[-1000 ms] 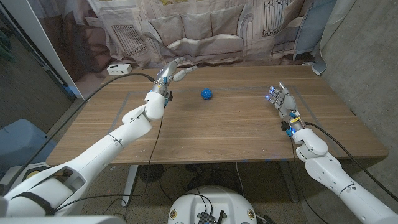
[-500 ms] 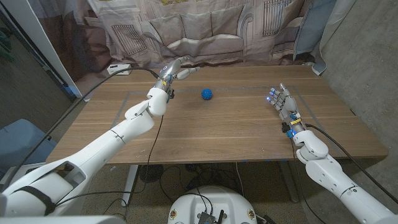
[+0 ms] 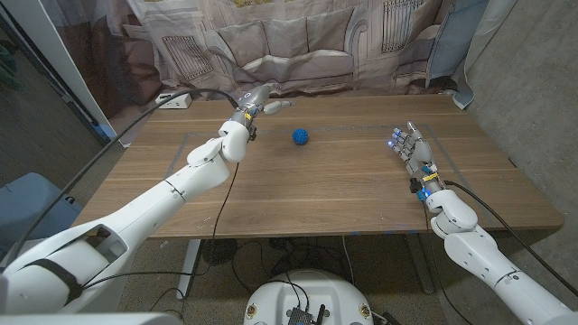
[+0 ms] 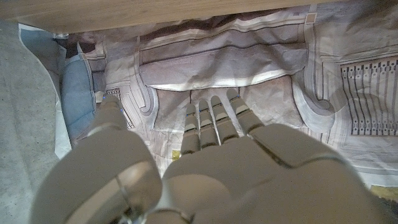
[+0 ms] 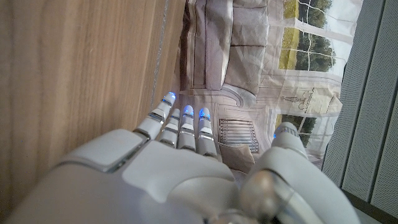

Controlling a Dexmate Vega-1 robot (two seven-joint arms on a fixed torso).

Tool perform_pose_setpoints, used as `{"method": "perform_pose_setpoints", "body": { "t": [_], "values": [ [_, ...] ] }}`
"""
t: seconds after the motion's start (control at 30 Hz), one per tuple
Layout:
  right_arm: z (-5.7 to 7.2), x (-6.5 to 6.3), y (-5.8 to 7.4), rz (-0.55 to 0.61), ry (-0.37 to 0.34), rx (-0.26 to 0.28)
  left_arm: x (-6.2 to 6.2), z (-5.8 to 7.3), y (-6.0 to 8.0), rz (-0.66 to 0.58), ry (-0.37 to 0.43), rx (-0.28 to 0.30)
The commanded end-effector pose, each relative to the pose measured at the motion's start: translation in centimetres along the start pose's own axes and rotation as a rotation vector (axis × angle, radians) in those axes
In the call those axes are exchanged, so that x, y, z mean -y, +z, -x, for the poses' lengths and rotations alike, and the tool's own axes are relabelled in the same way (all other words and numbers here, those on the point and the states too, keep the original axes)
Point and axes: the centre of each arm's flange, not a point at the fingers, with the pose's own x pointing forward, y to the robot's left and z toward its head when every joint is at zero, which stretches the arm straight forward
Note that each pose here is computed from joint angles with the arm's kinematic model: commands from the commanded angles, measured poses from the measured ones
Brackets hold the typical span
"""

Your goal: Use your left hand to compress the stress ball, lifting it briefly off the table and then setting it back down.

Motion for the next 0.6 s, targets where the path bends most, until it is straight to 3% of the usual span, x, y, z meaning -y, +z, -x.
{"method": "perform_pose_setpoints", "body": {
  "t": [0.03,0.6],
  "values": [
    [0.3,0.2,0.0,-0.003,-0.01,0.002,0.3,-1.1,1.4,-0.067,-0.066,0.019],
    [1.3,0.6,0.3,0.001,-0.027,0.014,0.7,-2.1,2.8,-0.142,-0.076,0.009]
  ]
}}
